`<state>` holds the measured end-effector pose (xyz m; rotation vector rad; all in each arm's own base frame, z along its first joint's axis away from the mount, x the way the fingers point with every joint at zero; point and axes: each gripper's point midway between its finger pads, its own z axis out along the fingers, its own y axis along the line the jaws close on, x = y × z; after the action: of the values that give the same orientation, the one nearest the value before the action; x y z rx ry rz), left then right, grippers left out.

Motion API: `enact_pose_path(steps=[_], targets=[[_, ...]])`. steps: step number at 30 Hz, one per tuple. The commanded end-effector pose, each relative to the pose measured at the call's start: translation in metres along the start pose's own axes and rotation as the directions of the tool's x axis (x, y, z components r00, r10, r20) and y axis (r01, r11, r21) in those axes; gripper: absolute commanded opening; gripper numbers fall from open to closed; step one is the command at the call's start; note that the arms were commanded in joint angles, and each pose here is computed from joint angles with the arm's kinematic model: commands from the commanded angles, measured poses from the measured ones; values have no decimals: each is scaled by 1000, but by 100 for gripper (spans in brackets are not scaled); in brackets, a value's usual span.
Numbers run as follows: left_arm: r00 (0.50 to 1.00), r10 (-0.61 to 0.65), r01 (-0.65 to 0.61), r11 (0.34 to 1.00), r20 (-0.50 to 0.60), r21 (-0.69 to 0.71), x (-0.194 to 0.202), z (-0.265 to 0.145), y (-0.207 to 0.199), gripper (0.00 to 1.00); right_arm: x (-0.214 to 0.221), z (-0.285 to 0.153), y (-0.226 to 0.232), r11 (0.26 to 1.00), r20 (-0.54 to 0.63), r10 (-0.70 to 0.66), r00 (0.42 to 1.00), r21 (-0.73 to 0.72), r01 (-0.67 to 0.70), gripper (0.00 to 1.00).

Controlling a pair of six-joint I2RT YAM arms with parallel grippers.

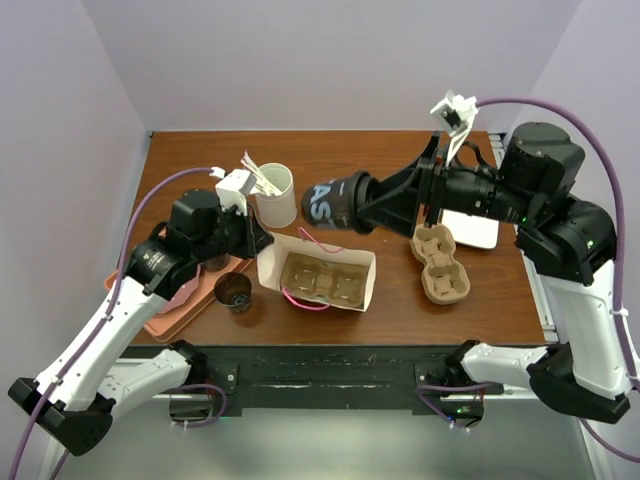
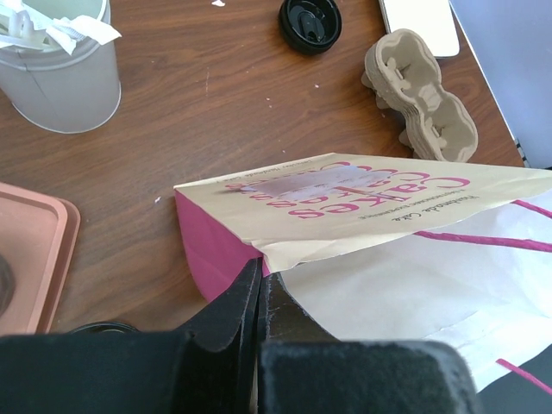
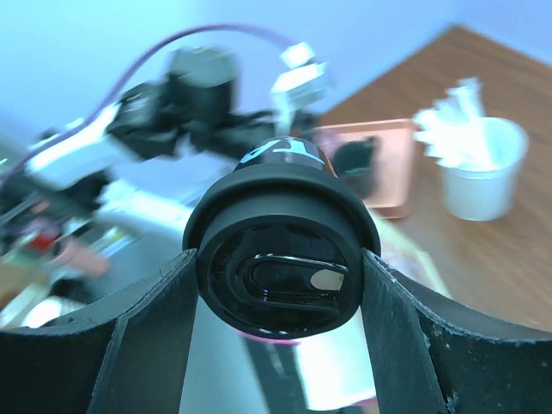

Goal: Pack the takeout coffee

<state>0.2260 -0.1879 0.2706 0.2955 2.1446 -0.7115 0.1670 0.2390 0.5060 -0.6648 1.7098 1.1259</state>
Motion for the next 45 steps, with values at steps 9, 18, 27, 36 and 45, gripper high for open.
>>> enact_pose_path(steps=[9,18,27,36,45], targets=[[997,-77,77,997,5,24,-17,-4,-15,0,78,37,26,994,-290,-82,953,-98,56,41],[994,-75,71,996,75,53,-36,-7,-22,0,118,40,-6,956,-464,-190,866,114,271,39],[986,-76,51,985,148,163,-44,-14,-39,0,168,57,-40,801,-657,-303,690,217,558,38],[998,14,-26,984,66,179,-16,-20,-37,38,188,72,-49,765,-675,-294,677,258,590,36],[998,-40,42,998,-38,40,4,-20,-14,47,205,97,-44,807,-606,-299,737,252,535,36]])
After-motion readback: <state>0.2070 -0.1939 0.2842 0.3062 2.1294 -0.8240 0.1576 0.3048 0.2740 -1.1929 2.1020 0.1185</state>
